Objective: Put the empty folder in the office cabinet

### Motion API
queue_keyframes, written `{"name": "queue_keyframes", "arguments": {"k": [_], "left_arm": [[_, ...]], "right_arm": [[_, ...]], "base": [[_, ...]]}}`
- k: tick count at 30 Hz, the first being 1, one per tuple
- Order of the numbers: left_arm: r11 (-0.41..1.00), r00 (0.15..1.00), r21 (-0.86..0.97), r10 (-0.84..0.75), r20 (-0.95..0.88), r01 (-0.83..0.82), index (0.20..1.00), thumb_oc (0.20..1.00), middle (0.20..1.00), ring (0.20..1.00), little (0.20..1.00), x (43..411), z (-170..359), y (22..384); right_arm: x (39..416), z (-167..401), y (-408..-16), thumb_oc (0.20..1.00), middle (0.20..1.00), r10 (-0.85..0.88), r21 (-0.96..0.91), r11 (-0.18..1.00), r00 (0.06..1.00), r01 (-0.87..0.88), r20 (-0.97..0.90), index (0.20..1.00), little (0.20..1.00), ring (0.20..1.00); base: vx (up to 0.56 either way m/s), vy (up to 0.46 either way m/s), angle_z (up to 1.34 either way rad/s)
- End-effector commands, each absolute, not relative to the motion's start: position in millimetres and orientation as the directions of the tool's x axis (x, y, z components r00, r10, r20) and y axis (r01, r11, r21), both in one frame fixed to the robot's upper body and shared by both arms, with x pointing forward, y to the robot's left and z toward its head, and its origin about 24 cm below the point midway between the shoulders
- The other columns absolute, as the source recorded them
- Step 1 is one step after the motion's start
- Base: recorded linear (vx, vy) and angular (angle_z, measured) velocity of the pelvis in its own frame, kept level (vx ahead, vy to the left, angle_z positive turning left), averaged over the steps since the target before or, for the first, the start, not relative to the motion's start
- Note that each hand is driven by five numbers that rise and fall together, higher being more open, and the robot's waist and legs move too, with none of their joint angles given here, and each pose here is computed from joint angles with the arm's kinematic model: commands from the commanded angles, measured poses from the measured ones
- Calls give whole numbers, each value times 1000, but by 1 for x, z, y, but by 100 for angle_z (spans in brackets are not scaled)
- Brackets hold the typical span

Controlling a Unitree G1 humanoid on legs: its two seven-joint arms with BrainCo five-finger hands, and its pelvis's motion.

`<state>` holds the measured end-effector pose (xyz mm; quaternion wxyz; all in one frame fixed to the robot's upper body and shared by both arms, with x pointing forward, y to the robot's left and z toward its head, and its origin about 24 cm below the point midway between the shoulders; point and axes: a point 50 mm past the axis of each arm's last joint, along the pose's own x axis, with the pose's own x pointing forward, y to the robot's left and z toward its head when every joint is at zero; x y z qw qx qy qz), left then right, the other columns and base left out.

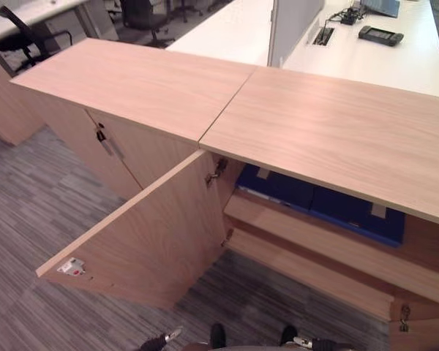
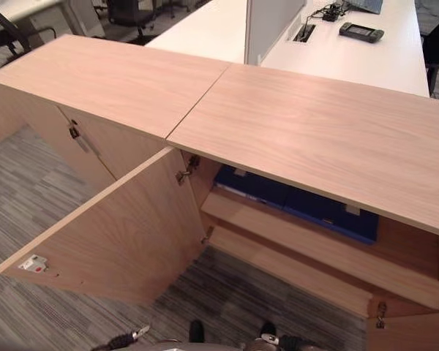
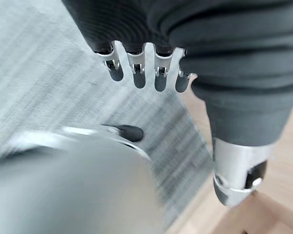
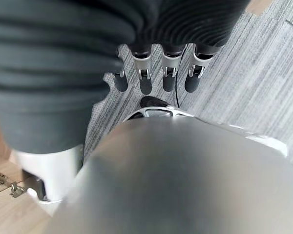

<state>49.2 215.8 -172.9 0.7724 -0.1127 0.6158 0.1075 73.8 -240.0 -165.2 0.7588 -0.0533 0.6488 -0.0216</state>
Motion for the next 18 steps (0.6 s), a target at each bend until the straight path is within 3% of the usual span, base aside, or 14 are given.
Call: {"name": "queue_keyframes", "arguments": {"k": [1, 7, 18], "left_arm": [[932, 242, -40, 51, -969, -359, 1000, 1000, 1000, 1000, 1000, 58, -171, 224], [869, 245, -12, 126, -961, -494, 1000, 1000, 1000, 1000, 1000, 52, -166, 247], [765, 443, 4, 377, -813, -644, 1000, 1000, 1000, 1000, 1000, 110, -128, 313]], "right_arm": [[75, -166, -235, 1000, 1000, -90, -101, 992, 135, -74, -987, 1000, 1000, 1000], [77, -160, -257, 1000, 1000, -154, -157, 988, 157, -7, -976, 1000, 1000, 1000], [57, -150, -295, 1000, 1000, -251, -248, 968, 106, 36, -962, 1000, 1000, 1000]], "base": [[-72, -122, 2], [-113, -170, 32], [-67, 3, 23]]}}
